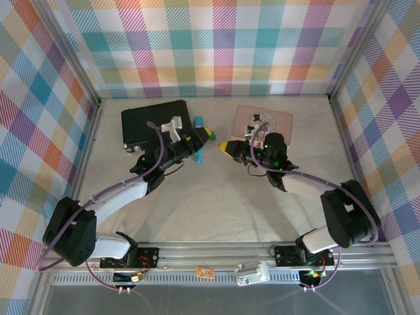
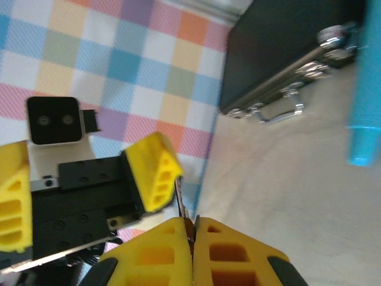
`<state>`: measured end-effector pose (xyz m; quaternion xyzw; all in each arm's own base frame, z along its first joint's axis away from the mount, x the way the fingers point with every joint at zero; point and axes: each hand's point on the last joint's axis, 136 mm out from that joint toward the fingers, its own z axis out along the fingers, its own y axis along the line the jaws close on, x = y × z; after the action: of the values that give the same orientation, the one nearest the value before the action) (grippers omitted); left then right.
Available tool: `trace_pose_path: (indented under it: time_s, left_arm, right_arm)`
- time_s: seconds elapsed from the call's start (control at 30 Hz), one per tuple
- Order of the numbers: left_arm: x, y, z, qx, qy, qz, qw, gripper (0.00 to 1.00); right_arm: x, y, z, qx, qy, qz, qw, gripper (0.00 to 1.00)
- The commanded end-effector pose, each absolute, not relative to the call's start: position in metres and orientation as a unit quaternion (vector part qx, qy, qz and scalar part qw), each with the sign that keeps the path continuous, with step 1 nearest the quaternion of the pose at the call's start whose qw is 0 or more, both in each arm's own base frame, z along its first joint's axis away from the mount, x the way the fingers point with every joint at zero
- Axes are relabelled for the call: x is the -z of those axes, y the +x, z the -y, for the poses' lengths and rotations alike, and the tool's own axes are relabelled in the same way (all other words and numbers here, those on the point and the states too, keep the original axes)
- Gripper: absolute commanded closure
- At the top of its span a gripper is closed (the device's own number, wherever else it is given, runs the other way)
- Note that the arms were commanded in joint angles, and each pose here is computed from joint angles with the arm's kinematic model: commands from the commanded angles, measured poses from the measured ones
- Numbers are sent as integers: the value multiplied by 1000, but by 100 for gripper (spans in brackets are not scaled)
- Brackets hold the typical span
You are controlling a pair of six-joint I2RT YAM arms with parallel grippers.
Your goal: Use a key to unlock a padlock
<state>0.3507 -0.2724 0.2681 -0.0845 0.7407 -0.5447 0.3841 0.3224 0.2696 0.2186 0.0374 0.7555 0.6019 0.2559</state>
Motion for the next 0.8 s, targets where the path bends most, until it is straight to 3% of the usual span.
trace_pose_path:
  time_s: [0.0, 0.27, 0.53, 0.77]
  left_arm:
    - [-252, 361, 290, 521, -44, -767, 373, 24]
    - [-188, 374, 367, 444, 66, -835, 318, 24]
    - [-114, 384, 429, 391, 126, -875, 255, 24]
    - [-66, 389, 445, 358, 131, -897, 225, 26]
  right_arm:
    - [-193, 314, -228, -506, 48, -820, 264, 100]
    - [-166, 292, -112, -286, 92, -910, 286, 100]
    - [-167, 284, -64, -202, 89, -930, 294, 100]
    - [-176, 283, -67, -229, 92, -919, 307, 100]
